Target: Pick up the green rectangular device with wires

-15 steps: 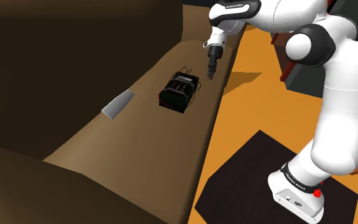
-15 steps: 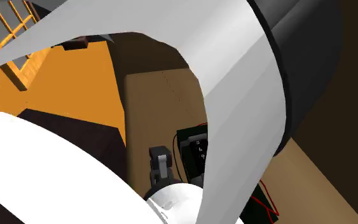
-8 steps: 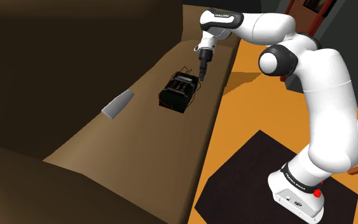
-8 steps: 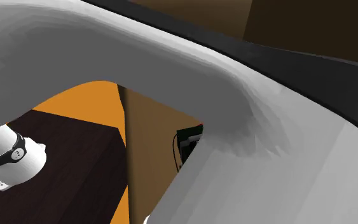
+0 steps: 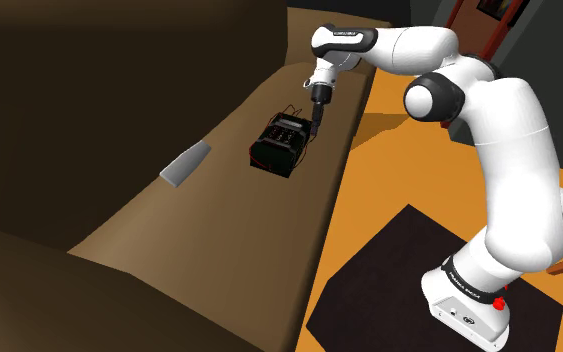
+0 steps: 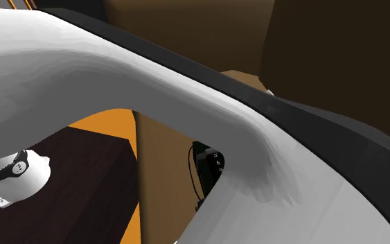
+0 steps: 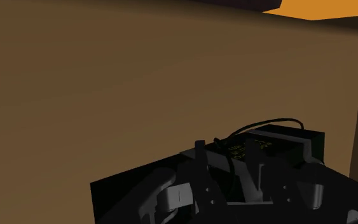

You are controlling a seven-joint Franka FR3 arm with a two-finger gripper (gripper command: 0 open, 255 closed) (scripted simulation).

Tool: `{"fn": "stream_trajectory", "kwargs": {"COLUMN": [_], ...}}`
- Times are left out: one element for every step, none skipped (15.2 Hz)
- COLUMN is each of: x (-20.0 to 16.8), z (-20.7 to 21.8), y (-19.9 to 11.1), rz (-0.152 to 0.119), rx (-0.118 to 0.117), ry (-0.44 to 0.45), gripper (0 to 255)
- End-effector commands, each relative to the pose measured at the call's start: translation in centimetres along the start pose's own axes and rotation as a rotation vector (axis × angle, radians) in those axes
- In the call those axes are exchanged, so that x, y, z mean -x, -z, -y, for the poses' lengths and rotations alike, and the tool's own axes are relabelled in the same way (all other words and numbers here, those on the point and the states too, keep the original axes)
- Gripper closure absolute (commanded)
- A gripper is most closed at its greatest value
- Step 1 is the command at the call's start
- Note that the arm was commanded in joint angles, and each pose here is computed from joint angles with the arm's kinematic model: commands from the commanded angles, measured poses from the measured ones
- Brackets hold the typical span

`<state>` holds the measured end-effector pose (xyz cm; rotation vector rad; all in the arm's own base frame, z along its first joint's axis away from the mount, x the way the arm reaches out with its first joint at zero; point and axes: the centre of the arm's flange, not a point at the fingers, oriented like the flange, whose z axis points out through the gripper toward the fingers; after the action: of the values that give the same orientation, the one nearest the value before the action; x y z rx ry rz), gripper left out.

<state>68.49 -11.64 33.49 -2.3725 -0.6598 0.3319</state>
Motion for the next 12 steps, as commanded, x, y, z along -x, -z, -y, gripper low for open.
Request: {"fn": "stream_trajectory", "kwargs": {"x": [0.0,0.0,0.0,0.0,0.0,0.0,0.0,0.0,0.1,0.1,0.1,0.2], "z": [0.0,0.0,0.0,0.0,0.0,0.0,0.0,-0.1,0.3,0.6,1.0,1.3], "y": [0.0,0.0,0.0,0.0,0.0,-0.1,-0.1,0.0,0.4,0.8,1.2,1.6], "rz": [0.0,0.0,0.0,0.0,0.0,0.0,0.0,0.0,0.0,0.0,0.0,0.0], "rx": [0.0,0.0,0.0,0.0,0.0,0.0,0.0,0.0,0.0,0.0,0.0,0.0], "ry": [0.0,0.0,0.0,0.0,0.0,0.0,0.0,0.0,0.0,0.0,0.0,0.0], "gripper": [255,255,255,255,255,255,255,255,255,255,255,255]}}
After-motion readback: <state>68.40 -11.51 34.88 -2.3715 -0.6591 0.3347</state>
